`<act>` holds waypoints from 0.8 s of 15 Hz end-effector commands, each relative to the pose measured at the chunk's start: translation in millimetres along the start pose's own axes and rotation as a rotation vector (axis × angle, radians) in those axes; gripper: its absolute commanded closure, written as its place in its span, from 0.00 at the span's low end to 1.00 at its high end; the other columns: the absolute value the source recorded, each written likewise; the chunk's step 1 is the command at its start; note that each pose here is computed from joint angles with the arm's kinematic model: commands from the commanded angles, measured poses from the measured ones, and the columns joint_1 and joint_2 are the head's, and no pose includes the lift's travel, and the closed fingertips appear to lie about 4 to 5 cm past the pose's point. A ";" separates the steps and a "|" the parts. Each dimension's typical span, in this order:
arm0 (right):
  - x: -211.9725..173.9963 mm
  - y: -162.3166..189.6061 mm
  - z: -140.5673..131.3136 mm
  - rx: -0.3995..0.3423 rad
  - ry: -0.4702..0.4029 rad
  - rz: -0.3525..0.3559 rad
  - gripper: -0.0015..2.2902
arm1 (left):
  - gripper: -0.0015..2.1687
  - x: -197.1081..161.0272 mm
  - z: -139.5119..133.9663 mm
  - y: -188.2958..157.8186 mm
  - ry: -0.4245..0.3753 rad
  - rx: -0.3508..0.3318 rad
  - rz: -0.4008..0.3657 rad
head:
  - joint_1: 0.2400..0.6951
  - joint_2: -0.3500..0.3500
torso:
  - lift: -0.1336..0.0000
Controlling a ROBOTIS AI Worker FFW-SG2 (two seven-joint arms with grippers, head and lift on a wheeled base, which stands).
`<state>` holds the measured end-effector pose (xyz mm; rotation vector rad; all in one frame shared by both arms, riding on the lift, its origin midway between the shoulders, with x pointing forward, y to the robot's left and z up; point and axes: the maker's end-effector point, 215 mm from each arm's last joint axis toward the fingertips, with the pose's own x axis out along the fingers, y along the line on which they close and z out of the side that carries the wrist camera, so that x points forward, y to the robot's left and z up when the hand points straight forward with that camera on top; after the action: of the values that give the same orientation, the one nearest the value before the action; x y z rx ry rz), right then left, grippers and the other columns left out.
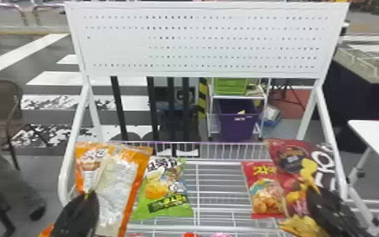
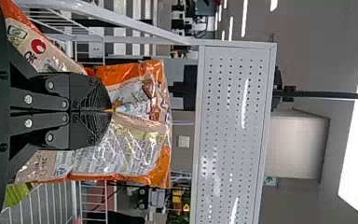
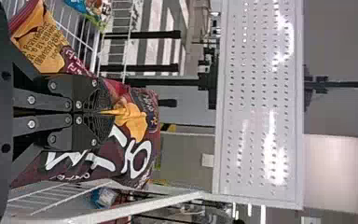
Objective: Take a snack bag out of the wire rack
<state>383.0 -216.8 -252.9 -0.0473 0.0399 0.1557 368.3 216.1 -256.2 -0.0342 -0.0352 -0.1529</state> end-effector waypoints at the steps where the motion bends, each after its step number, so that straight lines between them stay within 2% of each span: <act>1: -38.2 -26.9 11.0 0.011 -0.065 -0.062 0.98 | 0.86 0.0 0.2 1.1 -0.001 -0.002 0.003 | 0.57 0.50 | 1.00; 4: -58.1 -42.4 7.5 0.006 -0.060 -0.095 0.98 | 0.86 0.0 -1.0 -0.1 0.003 -0.002 0.002 | 0.57 0.50 | 1.00; 12: -63.7 -37.4 14.7 0.008 -0.082 -0.087 0.98 | 0.86 -2.7 -3.1 -0.7 0.012 0.001 0.001 | 0.57 0.50 | 1.00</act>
<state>326.5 -263.4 -235.1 -0.0328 -0.0408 0.0699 365.7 215.8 -259.3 -0.0329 -0.0240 -0.1507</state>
